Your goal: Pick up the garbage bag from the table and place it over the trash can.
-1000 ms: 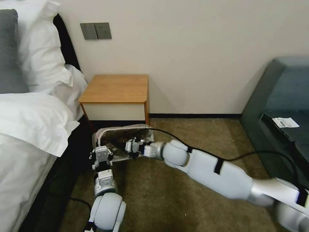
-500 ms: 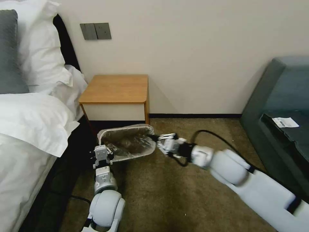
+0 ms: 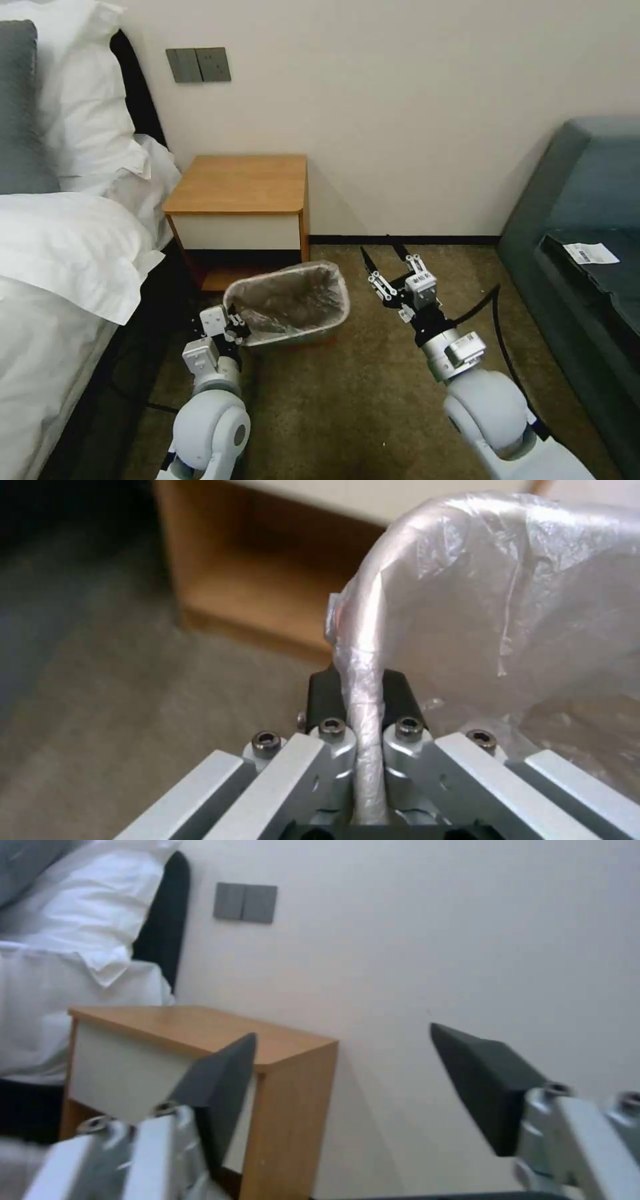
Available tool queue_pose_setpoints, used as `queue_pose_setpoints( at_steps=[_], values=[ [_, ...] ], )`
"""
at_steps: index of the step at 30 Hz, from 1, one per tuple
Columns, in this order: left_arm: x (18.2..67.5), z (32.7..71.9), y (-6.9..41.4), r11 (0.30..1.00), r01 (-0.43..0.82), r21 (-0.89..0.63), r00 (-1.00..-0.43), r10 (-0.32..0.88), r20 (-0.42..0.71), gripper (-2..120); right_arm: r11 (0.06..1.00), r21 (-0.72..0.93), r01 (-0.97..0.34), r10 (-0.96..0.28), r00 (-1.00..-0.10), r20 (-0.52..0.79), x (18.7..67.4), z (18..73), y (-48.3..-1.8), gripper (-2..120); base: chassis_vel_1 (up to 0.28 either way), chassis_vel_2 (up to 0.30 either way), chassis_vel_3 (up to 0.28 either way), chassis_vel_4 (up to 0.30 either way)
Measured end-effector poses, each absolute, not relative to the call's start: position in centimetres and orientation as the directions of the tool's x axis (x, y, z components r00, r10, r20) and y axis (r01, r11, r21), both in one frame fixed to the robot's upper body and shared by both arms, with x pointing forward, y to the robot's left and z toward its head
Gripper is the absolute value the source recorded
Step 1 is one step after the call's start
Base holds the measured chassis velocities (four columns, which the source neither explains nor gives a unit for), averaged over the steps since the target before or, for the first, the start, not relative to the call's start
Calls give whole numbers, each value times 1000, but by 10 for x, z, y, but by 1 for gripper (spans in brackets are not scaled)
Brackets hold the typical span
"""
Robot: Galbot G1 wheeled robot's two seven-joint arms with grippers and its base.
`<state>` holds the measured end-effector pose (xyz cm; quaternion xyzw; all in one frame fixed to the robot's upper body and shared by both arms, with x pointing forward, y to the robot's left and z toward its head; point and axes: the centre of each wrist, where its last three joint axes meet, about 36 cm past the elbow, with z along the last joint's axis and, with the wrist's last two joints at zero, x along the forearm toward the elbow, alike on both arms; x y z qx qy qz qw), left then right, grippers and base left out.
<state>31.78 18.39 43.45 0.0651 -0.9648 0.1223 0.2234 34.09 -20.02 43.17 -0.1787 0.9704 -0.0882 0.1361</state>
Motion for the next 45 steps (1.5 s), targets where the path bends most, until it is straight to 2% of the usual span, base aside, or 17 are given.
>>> queue_pose_setpoints(
  at_steps=[1, 4, 5, 7, 9, 18, 33, 39, 40, 44, 45],
  values=[
    [318, 434, 184, 962, -180, -207, -892, -71, 447, 0, 921, -220, -323, -371, -899, -233, 341, 432, -200, 76, 0, 0, 0, 0],
    [316, 433, 185, 974, -107, -200, -874, 3, 486, 0, 935, -184, -303, -343, -905, -251, 340, 427, -196, 89, 0, 0, 0, 0],
    [316, 433, 185, 974, -107, -200, -874, 3, 486, 0, 935, -184, -303, -343, -905, -251, 340, 427, -196, 89, 0, 0, 0, 0],
    [317, 429, 189, 979, -54, -195, -856, 55, 513, 0, 941, -169, -295, -331, -906, -262, 339, 425, -194, 98, 0, 0, 0, 0],
    [319, 424, 192, 982, -26, -185, -846, 77, 528, 0, 943, -162, -289, -325, -906, -272, 339, 425, -192, 100, 0, 0, 0, 0],
    [329, 396, 192, 986, -18, -163, -802, 83, 591, 0, 947, -139, -289, -319, -901, -296, 337, 427, -184, 100, 0, 0, 0, 0],
    [335, 381, 185, 985, -70, -159, -801, 39, 597, 0, 943, -144, -299, -329, -897, -296, 336, 425, -183, 100, 0, 0, 0, 0],
    [335, 387, 183, 983, -72, -169, -797, 45, 602, 23, 941, -145, -304, -335, -894, -297, 337, 424, -182, 100, 0, 0, 0, 0],
    [335, 387, 183, 983, -72, -169, -797, 45, 602, 23, 941, -145, -304, -335, -894, -297, 337, 424, -182, 100, 0, 0, 0, 0],
    [331, 393, 183, 982, -73, -172, -801, 46, 597, 42, 940, -153, -304, -337, -893, -298, 338, 425, -184, 100, 0, 0, 0, 0],
    [331, 393, 183, 982, -73, -172, -801, 46, 597, 42, 940, -153, -304, -337, -893, -298, 338, 425, -184, 100, 0, 0, 0, 0]
  ],
)
